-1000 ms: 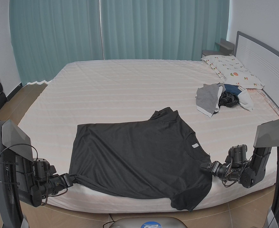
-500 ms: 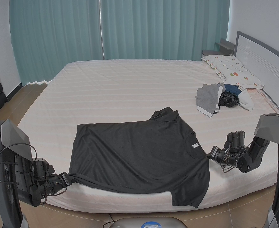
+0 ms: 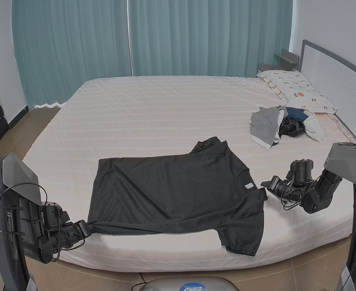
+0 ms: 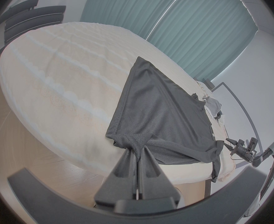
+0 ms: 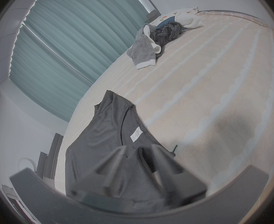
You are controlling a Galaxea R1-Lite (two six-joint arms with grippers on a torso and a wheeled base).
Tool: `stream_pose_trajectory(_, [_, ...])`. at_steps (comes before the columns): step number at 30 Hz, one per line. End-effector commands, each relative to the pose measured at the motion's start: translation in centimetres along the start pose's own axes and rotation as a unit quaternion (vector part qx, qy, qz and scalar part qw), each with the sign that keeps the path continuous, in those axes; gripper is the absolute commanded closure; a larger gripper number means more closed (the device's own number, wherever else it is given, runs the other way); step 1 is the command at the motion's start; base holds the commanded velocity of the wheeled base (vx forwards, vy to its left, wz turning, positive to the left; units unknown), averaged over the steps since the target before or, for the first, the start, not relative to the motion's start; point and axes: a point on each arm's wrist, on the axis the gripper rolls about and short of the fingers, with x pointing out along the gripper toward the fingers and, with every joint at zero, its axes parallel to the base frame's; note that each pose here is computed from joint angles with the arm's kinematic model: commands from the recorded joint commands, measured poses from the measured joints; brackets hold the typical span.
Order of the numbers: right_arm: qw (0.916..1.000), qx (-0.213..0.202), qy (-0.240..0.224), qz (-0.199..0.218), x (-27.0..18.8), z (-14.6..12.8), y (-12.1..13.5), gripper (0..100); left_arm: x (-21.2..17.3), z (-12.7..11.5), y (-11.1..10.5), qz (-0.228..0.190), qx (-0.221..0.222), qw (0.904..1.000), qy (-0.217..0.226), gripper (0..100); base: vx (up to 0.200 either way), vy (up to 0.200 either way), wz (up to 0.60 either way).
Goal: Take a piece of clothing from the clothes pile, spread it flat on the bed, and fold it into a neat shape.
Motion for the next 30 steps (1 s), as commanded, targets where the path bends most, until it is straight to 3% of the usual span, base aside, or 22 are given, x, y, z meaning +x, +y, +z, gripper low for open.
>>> stream_pose_trajectory(1, [1.0,0.005,0.006,-0.006,-0.2,-0.3,-0.5,0,0.3,-0.3,0.2,0.003,-0.002,1.0,0.004,100,0.0,0.0,0.0])
stream_pose_trajectory(5, [0.9998,0.006,0.017,-0.003,-2.5,-0.1,-0.8,0,0.3,-0.3,0.3,0.001,-0.003,1.0,0.005,100,0.0,0.0,0.0])
stream_pose_trajectory(7, [0.9989,-0.015,0.044,0.003,-3.7,-0.8,-1.1,0,0.3,-0.3,0.3,0.001,-0.003,1.0,0.006,100,0.0,0.0,0.0])
stream_pose_trajectory(9, [0.9951,-0.062,0.074,0.021,-4.9,-1.9,-1.6,0,0.3,-0.3,0.3,0.001,-0.004,1.0,0.007,100,0.0,0.0,0.0])
stream_pose_trajectory(13, [0.99,-0.092,0.101,0.035,-5.8,-4.1,-2.0,0,0.3,-0.3,0.3,0.001,-0.005,1.0,0.007,100,0.0,0.0,0.0])
stream_pose_trajectory(19, [0.984,-0.104,0.139,0.04,-5.2,-6.8,-1.8,0,0.4,-0.4,0.3,0.001,-0.005,1.0,0.008,100,0.0,0.0,0.0])
stream_pose_trajectory(30, [0.9791,-0.124,0.156,0.041,-4.9,-8.5,-0.8,0,0.4,-0.3,0.3,0.0,-0.005,1.0,0.007,100,0.0,0.0,0.0])
